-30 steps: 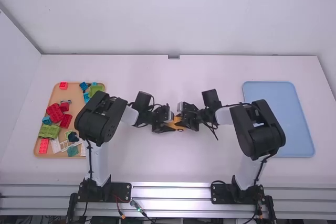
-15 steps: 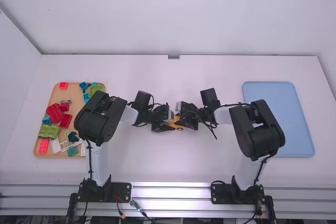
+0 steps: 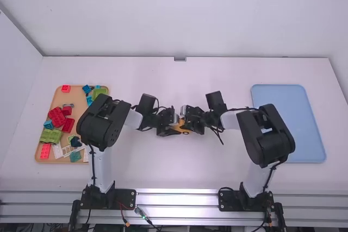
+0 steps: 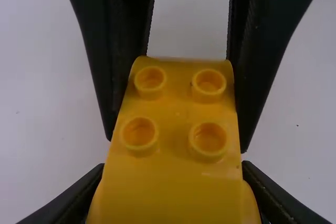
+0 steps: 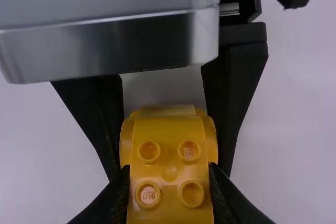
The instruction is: Assemble lego blocks to make yellow taxi
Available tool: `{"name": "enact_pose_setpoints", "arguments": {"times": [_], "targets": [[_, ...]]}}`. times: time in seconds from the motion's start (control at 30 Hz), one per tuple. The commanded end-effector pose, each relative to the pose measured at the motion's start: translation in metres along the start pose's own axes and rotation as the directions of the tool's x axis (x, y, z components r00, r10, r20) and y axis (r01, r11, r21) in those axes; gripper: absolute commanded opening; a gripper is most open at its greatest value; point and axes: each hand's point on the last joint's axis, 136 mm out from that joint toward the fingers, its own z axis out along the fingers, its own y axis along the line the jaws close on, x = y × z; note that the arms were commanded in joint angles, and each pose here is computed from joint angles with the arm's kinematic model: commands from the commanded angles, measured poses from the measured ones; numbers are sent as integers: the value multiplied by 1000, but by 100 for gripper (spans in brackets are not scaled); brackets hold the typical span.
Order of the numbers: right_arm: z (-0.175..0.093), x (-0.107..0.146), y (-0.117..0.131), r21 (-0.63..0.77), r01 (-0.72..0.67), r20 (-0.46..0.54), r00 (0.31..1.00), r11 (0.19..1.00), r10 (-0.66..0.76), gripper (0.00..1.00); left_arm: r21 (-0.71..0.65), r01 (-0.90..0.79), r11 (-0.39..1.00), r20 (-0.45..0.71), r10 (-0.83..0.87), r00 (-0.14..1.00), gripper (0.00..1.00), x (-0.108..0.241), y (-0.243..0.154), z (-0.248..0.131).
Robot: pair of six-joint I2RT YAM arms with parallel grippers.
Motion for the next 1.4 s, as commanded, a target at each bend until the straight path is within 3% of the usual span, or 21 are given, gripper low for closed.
{"name": "enact_pose_setpoints", "arguments": {"times": [0.0, 0.17, 0.57, 0.87, 1.13, 1.37], "targets": [[8, 55, -1, 75, -117, -199, 971, 990, 130, 9, 56, 18, 998, 14, -19, 1000, 11, -5, -15, 9], [9, 53, -3, 84, -116, -190, 973, 990, 130, 19, 56, 19, 998, 14, -19, 1000, 12, -5, -15, 9], [4, 41, -11, 103, -100, -168, 979, 990, 117, 22, 57, 20, 998, 13, -21, 1000, 11, -5, -16, 9], [-1, 32, -14, 118, -79, -155, 983, 990, 97, 37, 58, 21, 998, 12, -22, 1000, 11, -5, -16, 9], [-1, 30, -16, 123, -73, -150, 985, 990, 91, 41, 59, 23, 998, 11, -24, 1000, 11, -5, -16, 9], [-3, 15, -23, 130, -47, -83, 995, 990, 58, 46, 59, 24, 998, 11, -24, 1000, 10, -5, -16, 9]]}}
